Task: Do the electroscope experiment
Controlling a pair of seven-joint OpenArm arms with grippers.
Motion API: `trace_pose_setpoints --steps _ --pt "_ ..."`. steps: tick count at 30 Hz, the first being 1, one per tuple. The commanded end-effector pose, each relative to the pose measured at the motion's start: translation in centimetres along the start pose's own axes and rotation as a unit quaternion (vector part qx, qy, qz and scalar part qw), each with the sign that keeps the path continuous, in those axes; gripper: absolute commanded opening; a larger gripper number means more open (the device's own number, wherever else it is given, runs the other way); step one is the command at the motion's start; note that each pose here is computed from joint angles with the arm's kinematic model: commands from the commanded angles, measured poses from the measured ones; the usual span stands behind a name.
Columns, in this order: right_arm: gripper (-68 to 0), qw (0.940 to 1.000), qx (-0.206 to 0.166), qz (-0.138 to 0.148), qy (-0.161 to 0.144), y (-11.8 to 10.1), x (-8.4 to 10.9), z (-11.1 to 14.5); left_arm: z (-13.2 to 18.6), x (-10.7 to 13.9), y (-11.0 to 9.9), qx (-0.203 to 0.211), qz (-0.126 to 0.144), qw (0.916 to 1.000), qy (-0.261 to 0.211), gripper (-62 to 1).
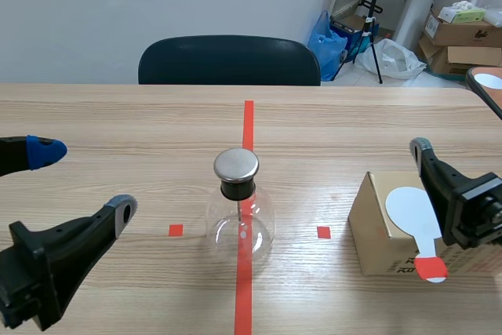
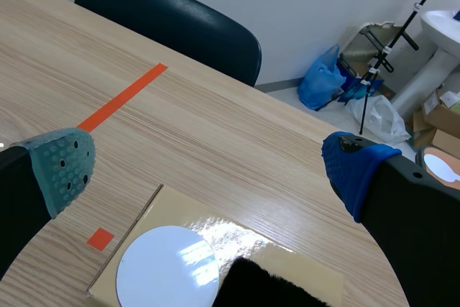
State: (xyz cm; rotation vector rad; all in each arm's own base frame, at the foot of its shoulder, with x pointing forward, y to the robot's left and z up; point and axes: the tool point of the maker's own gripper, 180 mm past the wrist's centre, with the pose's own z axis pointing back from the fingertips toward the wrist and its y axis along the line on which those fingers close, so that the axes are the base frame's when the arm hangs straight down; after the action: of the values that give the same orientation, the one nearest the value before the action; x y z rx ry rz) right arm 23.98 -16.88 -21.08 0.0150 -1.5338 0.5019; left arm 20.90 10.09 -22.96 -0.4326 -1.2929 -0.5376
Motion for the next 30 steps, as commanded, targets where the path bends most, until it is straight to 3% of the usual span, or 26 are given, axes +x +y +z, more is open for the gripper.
trace_pose_setpoints --steps 1,24,27,30 --pt "0.4 0.9998 -0.002 0.003 -0.018 -0.32 1.06 -0.28 -0.08 1.81 -0.23 -0.003 0.0 0.9991 -0.042 1.4" --pt "0.4 0.9999 -0.001 0.005 -0.014 -0.31 0.91 -0.29 -0.08 1.82 -0.23 -0.003 0.0 0.9991 -0.042 1.4" --pt "0.4 0.9992 0.01 0.037 -0.008 0.1 0.68 -0.29 -0.08 1.9 -0.22 -0.003 0.0 0.999 -0.044 1.4" --pt "0.4 0.9986 0.015 0.05 -0.011 0.28 0.8 -0.28 -0.07 1.96 -0.22 -0.003 0.0 0.9989 -0.046 1.4"
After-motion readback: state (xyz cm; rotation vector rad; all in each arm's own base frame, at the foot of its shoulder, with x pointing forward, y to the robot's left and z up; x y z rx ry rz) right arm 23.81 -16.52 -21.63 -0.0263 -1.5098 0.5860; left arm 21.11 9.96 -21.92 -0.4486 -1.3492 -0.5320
